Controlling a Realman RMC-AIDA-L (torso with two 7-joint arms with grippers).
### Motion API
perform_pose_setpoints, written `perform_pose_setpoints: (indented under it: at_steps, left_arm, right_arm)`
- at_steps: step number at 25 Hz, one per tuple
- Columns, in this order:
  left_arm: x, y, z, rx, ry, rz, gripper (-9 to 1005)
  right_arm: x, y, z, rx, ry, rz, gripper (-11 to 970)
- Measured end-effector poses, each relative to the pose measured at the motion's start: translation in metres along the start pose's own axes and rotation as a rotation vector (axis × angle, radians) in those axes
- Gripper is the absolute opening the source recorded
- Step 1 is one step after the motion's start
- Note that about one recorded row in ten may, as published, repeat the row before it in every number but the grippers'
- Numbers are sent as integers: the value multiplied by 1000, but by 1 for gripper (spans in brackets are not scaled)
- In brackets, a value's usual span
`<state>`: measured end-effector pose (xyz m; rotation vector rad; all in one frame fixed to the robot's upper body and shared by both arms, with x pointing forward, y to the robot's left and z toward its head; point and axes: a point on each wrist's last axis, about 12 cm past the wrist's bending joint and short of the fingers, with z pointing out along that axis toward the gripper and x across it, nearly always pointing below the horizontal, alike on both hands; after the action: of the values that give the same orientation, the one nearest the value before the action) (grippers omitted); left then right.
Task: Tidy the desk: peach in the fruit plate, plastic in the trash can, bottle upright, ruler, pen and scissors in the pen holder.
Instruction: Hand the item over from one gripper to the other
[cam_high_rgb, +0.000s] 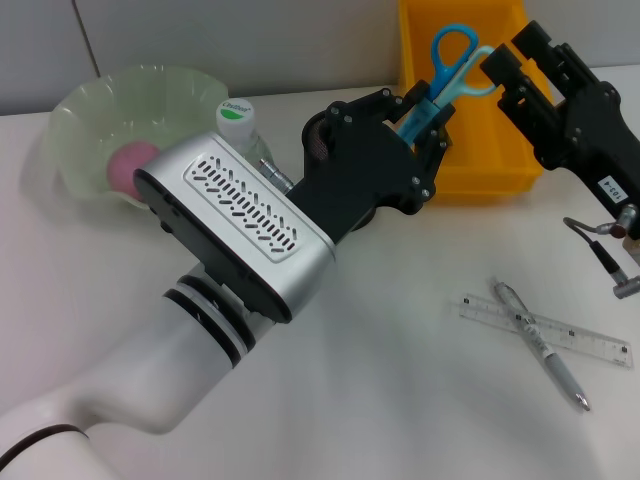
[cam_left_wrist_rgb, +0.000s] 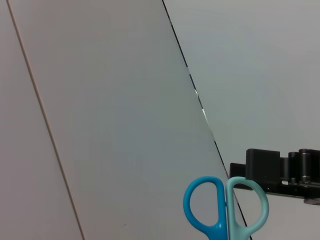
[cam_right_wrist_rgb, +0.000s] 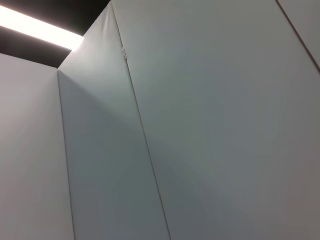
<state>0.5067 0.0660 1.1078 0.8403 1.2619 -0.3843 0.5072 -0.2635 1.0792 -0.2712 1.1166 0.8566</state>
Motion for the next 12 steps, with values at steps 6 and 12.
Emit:
perform_pose_setpoints:
  at_steps: [6, 12]
  left_arm:
    - [0, 0, 0, 1, 1, 1, 225]
    - [0, 0, 0, 2, 0, 2, 224]
  right_arm:
    - [3, 0, 3, -8, 18, 6, 637]
    - [6, 1, 8, -23, 45, 13, 577]
